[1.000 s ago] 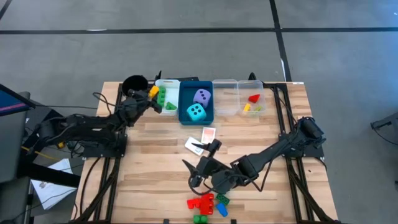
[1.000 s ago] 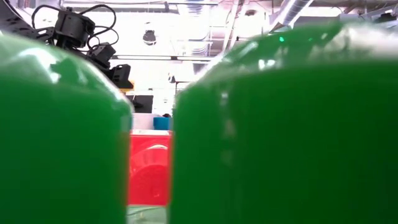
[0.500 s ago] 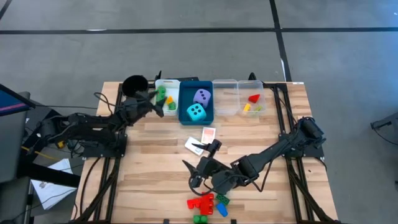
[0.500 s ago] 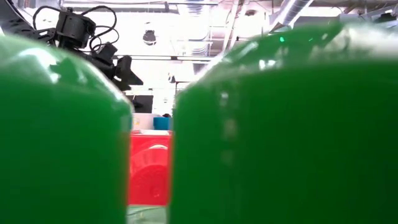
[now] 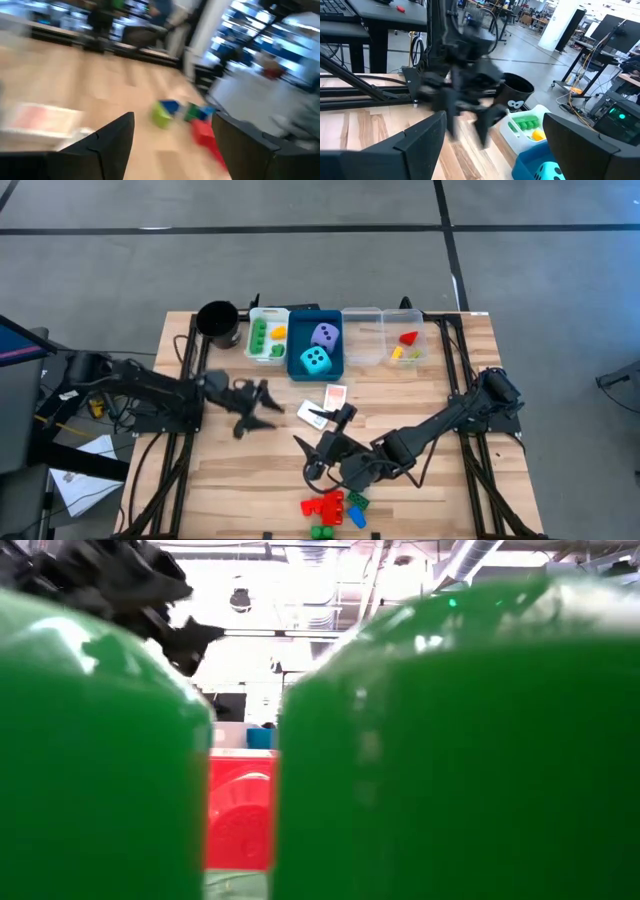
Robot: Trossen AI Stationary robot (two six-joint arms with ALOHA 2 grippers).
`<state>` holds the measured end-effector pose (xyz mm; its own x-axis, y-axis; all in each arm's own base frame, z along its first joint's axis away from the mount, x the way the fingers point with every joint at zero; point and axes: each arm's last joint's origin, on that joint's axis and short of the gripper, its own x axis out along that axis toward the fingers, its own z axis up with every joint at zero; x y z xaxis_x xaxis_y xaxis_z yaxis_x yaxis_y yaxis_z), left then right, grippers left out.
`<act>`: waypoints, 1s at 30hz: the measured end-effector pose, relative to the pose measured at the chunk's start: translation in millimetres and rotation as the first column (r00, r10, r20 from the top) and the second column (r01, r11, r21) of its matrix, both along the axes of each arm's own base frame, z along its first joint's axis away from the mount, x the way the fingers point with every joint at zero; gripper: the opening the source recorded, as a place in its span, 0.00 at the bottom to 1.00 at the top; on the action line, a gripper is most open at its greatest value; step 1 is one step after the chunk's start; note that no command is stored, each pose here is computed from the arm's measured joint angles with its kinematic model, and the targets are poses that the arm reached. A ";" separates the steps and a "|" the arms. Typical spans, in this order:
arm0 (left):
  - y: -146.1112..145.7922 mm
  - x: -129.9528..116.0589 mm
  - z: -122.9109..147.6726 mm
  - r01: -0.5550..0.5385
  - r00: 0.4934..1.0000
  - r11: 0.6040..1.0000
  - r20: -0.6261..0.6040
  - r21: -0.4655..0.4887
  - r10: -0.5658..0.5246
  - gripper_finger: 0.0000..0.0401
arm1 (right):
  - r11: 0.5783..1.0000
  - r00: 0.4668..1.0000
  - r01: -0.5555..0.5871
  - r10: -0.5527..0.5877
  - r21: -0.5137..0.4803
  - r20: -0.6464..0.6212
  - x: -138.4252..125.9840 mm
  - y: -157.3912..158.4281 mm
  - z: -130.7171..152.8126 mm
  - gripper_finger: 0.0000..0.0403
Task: Pick & Place Toys
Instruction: Put the large red game piece into the white bin
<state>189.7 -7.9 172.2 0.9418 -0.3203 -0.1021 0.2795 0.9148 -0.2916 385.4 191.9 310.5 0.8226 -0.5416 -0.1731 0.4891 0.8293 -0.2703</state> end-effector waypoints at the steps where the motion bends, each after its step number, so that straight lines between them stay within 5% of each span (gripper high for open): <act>1: -9.2 -0.4 -0.1 0.025 1.000 1.000 0.000 0.003 -0.025 0.64 | 1.000 1.000 -0.001 0.001 0.000 0.000 -0.2 0.3 0.0 0.81; 8: -58.2 -9.2 -2.6 0.057 0.998 0.998 -0.008 0.039 -0.057 0.65 | 1.000 1.000 -0.001 0.001 0.000 0.000 -0.2 0.3 0.0 0.81; 18: -91.9 -14.2 -25.7 0.015 0.996 0.994 -0.090 0.111 -0.005 0.66 | 1.000 1.000 -0.001 0.001 0.000 0.000 -0.2 0.4 0.0 0.81; 30: -131.6 19.7 -36.1 0.062 0.989 0.990 -0.144 0.129 -0.043 0.66 | 1.000 1.000 -0.010 0.010 0.000 -0.001 -1.9 3.7 0.0 0.81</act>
